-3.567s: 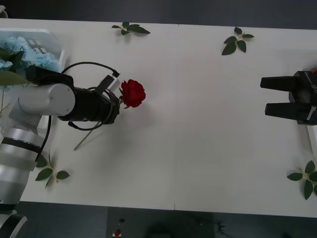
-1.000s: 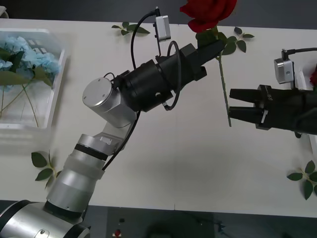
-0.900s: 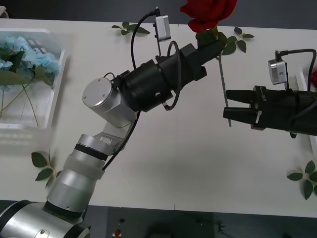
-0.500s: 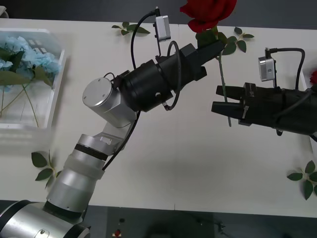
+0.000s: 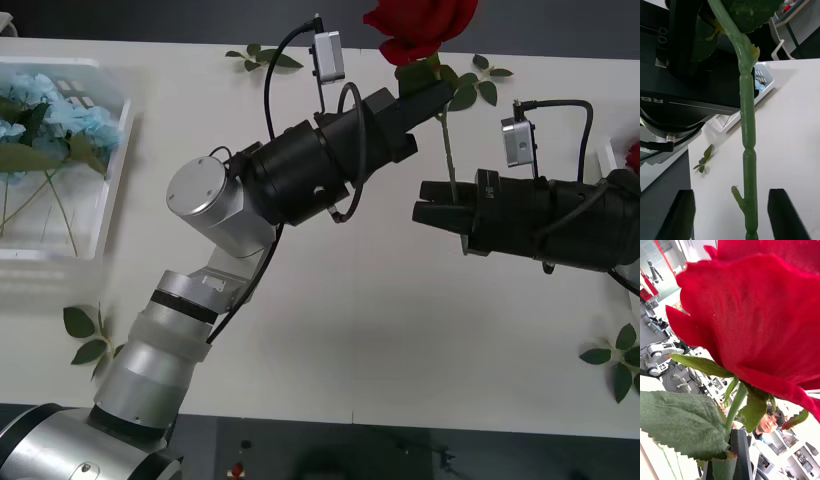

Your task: Put the red flowers into the right box and the blue flowers into the left box

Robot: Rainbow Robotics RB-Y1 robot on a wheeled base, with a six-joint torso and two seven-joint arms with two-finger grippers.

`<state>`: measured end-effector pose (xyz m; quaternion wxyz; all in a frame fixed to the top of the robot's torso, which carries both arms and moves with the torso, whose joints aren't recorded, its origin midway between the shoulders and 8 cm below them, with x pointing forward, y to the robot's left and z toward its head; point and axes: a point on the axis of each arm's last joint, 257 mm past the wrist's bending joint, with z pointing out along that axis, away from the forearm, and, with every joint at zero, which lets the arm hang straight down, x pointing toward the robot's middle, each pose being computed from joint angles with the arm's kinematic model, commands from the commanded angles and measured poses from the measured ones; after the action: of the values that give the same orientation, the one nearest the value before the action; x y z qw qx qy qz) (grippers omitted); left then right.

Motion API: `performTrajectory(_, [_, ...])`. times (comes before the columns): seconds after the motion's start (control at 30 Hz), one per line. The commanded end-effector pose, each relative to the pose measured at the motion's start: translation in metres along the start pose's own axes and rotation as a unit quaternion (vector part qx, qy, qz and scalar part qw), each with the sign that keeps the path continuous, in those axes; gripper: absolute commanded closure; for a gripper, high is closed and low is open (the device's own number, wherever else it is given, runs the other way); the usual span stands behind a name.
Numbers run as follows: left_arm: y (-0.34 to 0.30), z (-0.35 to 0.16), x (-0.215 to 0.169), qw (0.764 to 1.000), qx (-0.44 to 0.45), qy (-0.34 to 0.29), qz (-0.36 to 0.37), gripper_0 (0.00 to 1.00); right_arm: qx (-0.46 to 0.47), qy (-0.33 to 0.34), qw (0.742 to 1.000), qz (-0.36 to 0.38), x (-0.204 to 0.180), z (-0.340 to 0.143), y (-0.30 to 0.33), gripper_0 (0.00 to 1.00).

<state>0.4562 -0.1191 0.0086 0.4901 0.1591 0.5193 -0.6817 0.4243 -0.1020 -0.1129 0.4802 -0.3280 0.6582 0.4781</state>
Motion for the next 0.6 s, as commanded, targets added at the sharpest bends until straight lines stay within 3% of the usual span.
performTrajectory(0.03, [-0.017,0.012,-0.007,1.000,0.017,0.004,0.021,1.00,-0.005,-0.010,1.000,-0.014,-0.015,0.002,0.003,1.00])
performTrajectory(0.37, [-0.014,0.011,-0.008,1.000,0.013,0.003,0.023,0.99,-0.005,-0.013,1.000,-0.013,-0.017,0.002,0.003,1.00])
performTrajectory(0.4, [-0.011,0.009,-0.008,1.000,0.010,0.004,0.025,0.85,-0.004,-0.012,1.000,-0.012,-0.016,0.002,0.002,1.00])
performTrajectory(0.43, [-0.010,0.008,-0.009,1.000,0.008,0.004,0.026,0.61,-0.004,-0.013,1.000,-0.011,-0.017,0.002,0.003,1.00])
performTrajectory(0.47, [-0.008,0.005,-0.009,1.000,0.005,0.007,0.029,0.46,-0.005,-0.013,1.000,-0.012,-0.017,0.002,0.003,1.00])
performTrajectory(0.5, [-0.004,0.001,-0.010,0.999,0.000,0.010,0.033,0.39,-0.005,-0.014,1.000,-0.012,-0.018,0.002,0.003,1.00])
performTrajectory(0.6, [0.007,-0.013,-0.012,0.999,-0.012,0.018,0.038,0.34,-0.005,-0.014,1.000,-0.011,-0.017,0.002,0.003,1.00])
